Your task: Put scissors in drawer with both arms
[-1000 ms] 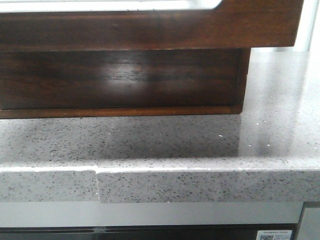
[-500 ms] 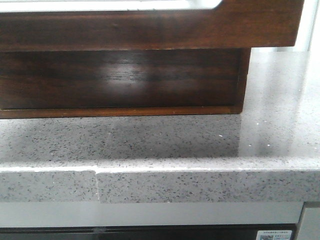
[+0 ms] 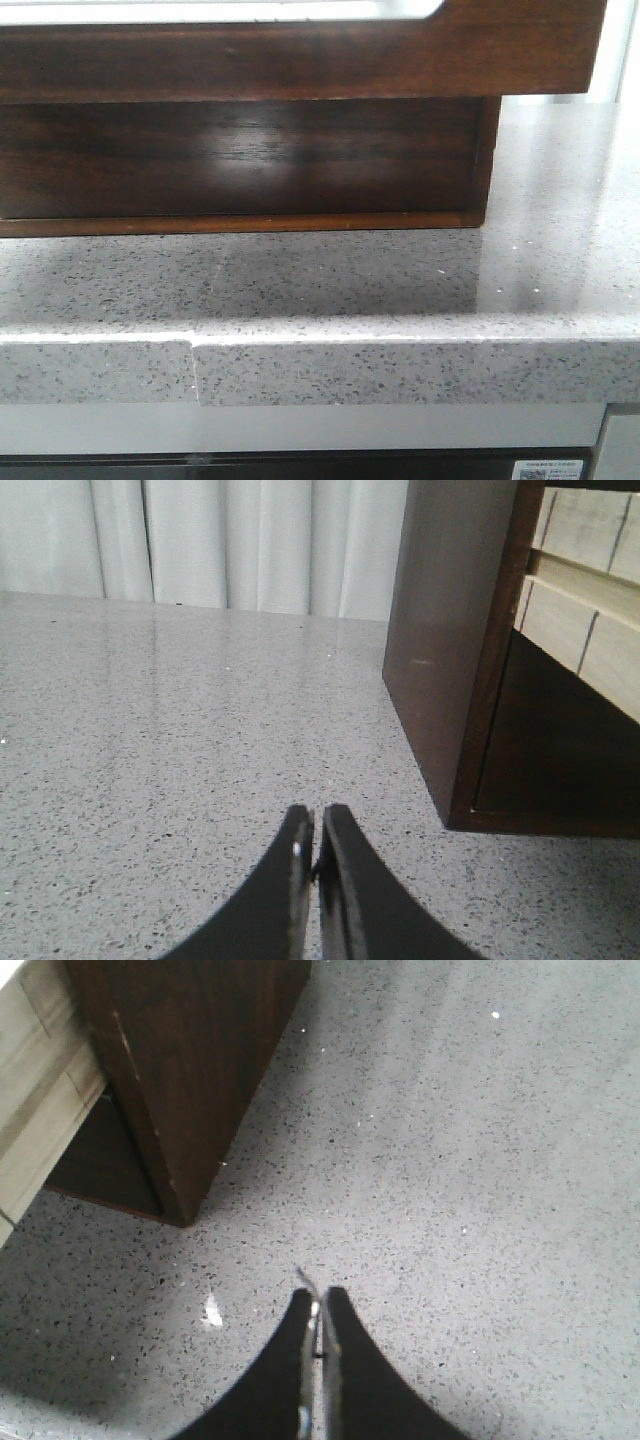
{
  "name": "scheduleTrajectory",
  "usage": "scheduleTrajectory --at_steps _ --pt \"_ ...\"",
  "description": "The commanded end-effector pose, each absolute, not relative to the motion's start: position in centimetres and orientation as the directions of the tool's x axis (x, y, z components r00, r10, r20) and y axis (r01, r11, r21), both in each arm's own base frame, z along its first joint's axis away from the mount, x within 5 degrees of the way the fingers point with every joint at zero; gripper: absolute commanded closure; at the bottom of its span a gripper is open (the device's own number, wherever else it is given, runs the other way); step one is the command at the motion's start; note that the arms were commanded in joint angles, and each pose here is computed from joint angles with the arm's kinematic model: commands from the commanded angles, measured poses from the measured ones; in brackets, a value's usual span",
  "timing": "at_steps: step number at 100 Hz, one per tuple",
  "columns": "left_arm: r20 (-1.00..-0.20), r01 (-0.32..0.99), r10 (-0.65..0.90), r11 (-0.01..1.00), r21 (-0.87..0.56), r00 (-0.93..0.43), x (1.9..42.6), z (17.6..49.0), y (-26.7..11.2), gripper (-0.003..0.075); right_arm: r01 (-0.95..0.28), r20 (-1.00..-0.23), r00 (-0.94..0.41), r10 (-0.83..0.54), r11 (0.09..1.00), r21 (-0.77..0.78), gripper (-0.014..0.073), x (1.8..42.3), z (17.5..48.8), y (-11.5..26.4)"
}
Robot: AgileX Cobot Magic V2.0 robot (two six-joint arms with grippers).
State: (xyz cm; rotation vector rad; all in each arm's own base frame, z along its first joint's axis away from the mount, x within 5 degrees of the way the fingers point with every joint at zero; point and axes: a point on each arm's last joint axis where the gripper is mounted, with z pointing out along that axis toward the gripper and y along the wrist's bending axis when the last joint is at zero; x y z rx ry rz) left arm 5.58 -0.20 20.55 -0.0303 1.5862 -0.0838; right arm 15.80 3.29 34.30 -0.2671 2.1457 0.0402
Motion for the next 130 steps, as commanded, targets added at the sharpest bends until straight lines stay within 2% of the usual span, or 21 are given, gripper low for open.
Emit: scheduleTrajectory --at_steps 1,55,68,74,84,98,113,130 --pt "-0.994 0.040 -0.092 0.995 -0.090 0.056 5.5 20.2 -0.2 0.0741 -0.197 -0.876 -0.453 -0.166 0.977 -0.083 0.0664 15.9 35.7 3.2" --pt "-0.994 0.040 -0.092 0.995 -0.090 0.056 5.5 20.2 -0.2 0.0741 -0.202 -0.875 -0.456 -0.164 0.976 -0.078 0.0664 15.9 35.6 3.3" --pt "-0.994 0.040 -0.092 0.995 -0.090 0.056 5.5 20.2 -0.2 0.0741 -0.190 -0.905 -0.390 -0.169 0.977 -0.101 0.0664 14.1 35.0 2.6" --pt "-0.994 0.040 -0.092 0.995 -0.090 0.056 5.5 20.2 -0.2 0.0741 -0.179 -0.925 -0.345 -0.158 0.979 -0.100 0.0664 13.1 33.9 2.2" --pt "-0.994 0.040 -0.092 0.995 -0.090 0.056 5.5 20.2 -0.2 0.0741 -0.146 -0.977 -0.183 -0.112 0.986 -0.086 0.0664 10.9 32.1 1.5" --pt "-0.994 0.040 -0.092 0.995 -0.090 0.056 5.5 20.2 -0.2 0.0741 -0.073 -0.999 -0.026 -0.033 0.997 -0.030 0.0664 8.1 28.2 0.6" --pt "-0.994 0.040 -0.092 0.995 -0.090 0.056 5.5 20.2 -0.2 0.0741 0.004 -0.999 0.030 0.016 1.000 0.016 0.0664 6.2 24.0 0.0" --pt "-0.994 0.040 -0.092 0.995 -0.090 0.056 5.5 20.2 -0.2 0.0741 0.027 -0.995 0.099 0.016 0.999 0.019 0.0664 5.6 21.5 -0.2"
